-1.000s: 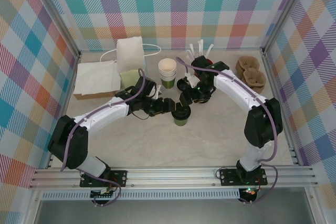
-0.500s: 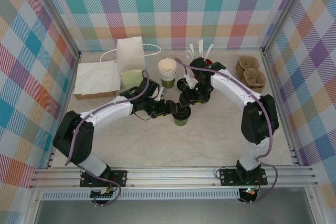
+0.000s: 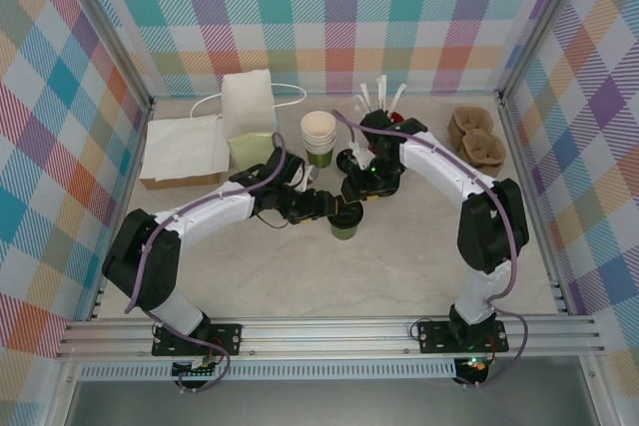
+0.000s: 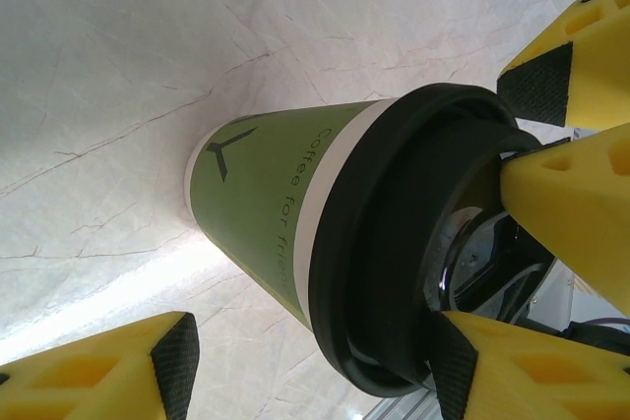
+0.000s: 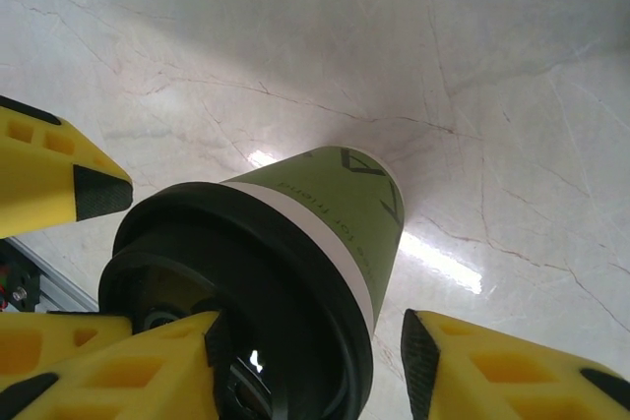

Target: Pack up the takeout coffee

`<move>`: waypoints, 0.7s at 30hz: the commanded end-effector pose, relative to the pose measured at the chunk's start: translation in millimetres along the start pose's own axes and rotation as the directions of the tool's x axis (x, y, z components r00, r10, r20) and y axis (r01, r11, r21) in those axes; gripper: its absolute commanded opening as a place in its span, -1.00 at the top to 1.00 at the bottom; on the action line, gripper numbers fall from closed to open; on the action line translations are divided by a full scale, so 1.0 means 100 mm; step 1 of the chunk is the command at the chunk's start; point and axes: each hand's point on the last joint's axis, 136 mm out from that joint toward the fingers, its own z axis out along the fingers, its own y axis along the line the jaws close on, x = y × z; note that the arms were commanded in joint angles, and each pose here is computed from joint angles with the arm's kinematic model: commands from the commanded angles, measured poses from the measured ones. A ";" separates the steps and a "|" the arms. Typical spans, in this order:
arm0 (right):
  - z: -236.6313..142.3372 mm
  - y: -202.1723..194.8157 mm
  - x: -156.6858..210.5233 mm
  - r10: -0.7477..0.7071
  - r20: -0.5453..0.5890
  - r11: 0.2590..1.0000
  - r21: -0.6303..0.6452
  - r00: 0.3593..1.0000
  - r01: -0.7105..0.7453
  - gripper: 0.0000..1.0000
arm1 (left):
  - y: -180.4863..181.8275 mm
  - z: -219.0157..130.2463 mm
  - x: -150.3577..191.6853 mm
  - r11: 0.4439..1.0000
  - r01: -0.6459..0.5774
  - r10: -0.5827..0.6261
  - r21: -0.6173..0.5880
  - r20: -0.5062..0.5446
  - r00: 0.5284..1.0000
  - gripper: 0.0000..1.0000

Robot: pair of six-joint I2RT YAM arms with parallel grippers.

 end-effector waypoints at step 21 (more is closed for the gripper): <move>0.32 -0.31 0.48 0.095 -0.172 0.995 0.058 0.981 -0.086 0.15 | 0.26 0.09 0.18 0.993 0.013 -0.020 -0.119 -0.060 0.998 -0.28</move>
